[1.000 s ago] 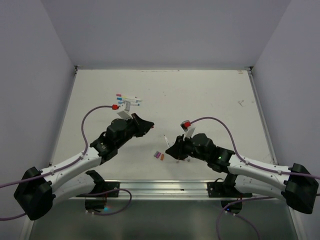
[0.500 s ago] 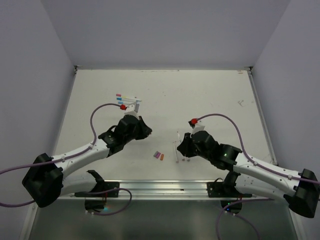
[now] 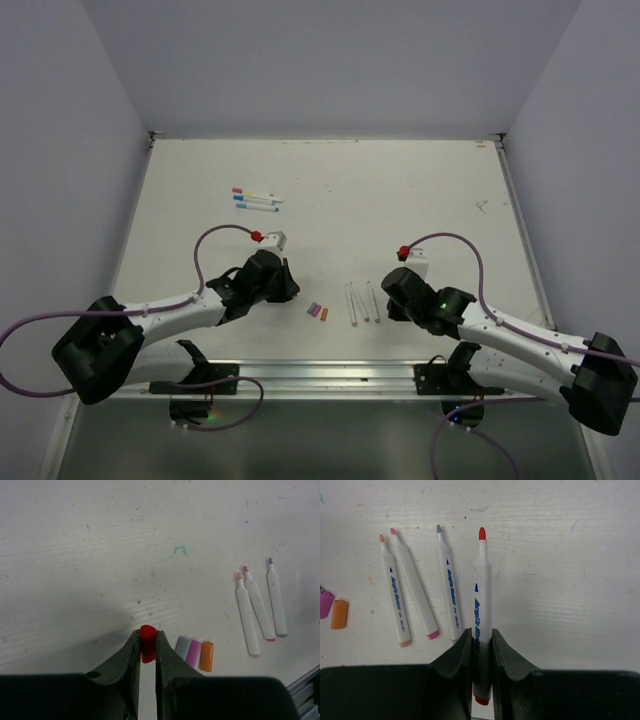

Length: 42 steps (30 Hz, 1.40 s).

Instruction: Open the pen caps

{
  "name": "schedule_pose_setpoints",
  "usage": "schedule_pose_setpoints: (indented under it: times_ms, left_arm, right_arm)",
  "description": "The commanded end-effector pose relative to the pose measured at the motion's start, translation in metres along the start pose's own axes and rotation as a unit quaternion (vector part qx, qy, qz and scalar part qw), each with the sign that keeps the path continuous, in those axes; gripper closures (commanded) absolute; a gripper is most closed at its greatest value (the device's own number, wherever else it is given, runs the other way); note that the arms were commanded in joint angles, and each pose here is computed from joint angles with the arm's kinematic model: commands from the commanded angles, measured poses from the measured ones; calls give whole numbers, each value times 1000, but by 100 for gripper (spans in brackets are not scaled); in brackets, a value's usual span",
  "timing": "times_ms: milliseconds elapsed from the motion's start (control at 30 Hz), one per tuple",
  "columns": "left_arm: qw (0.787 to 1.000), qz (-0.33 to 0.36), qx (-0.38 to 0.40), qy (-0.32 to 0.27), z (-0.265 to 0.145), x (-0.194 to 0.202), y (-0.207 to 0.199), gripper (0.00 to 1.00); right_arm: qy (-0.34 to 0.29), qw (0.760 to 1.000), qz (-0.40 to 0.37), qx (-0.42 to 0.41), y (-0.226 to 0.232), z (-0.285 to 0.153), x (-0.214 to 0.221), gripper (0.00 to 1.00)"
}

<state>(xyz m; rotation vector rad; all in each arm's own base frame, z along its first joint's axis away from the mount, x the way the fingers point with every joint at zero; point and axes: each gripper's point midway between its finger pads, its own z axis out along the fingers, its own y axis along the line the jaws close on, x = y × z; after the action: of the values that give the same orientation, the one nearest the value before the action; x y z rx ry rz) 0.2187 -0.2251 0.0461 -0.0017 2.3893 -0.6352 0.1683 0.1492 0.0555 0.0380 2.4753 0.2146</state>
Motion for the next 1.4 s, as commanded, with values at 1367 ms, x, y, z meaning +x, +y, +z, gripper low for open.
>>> schedule_pose_setpoints:
  times_ms: [1367]
  left_arm:
    - [999, 27, 8, 31, 11, 43, -11, 67]
  right_arm:
    - [26, 1000, 9, 11, 8, 47, 18, 67]
